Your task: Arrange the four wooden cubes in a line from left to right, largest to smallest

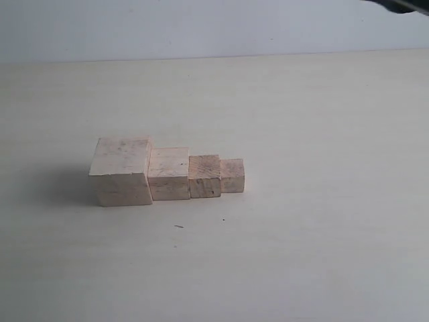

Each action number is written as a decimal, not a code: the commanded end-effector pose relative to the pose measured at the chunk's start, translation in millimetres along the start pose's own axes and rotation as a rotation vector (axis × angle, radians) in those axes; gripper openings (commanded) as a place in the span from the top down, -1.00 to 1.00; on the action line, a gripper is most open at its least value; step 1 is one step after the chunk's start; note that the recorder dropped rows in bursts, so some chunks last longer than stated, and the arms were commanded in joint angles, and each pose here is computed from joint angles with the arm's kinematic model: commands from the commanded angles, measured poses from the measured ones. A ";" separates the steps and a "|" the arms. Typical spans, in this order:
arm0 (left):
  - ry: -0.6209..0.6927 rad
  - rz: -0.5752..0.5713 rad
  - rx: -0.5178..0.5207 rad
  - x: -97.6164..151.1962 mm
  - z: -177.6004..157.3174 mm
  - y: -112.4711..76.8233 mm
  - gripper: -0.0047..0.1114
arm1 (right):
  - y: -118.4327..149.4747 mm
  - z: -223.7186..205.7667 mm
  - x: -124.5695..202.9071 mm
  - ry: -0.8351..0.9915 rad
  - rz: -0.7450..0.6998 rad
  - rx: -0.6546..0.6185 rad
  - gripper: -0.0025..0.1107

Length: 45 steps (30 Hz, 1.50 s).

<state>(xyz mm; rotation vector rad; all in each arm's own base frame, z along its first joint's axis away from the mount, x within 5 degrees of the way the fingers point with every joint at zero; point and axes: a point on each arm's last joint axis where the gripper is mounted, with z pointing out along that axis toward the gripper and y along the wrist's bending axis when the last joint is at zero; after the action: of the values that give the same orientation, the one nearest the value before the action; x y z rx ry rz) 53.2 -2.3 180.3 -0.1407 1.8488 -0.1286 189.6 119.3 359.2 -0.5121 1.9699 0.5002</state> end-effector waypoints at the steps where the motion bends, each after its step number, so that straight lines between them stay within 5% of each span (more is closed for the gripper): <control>1: -0.009 -0.007 0.008 -0.4 -0.3 -0.5 0.92 | -26.2 -29.4 16.3 -0.062 0.064 0.134 0.96; 10: -0.009 -0.007 0.008 -0.4 -0.3 -0.5 0.92 | -44.5 -104.9 117.7 -0.310 0.140 0.489 0.96; 18: -0.009 -0.007 0.008 -0.4 -0.3 -0.5 0.92 | -36.3 -112.7 170.7 -0.367 0.058 0.561 0.96; 29: -0.009 -0.007 0.008 -0.4 -0.3 -0.5 0.92 | -46.8 -88.6 223.9 -0.284 0.214 0.572 0.96; 45: -0.009 -0.007 0.008 -0.4 -0.3 -0.5 0.92 | -47.1 -89.5 229.2 -0.240 0.159 0.597 0.96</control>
<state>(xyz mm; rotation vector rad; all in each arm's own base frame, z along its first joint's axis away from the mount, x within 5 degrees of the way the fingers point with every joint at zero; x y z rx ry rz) 53.2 -2.3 180.3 -0.1407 1.8488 -0.1286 56.5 0.2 185.5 0.0741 1.8155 0.0548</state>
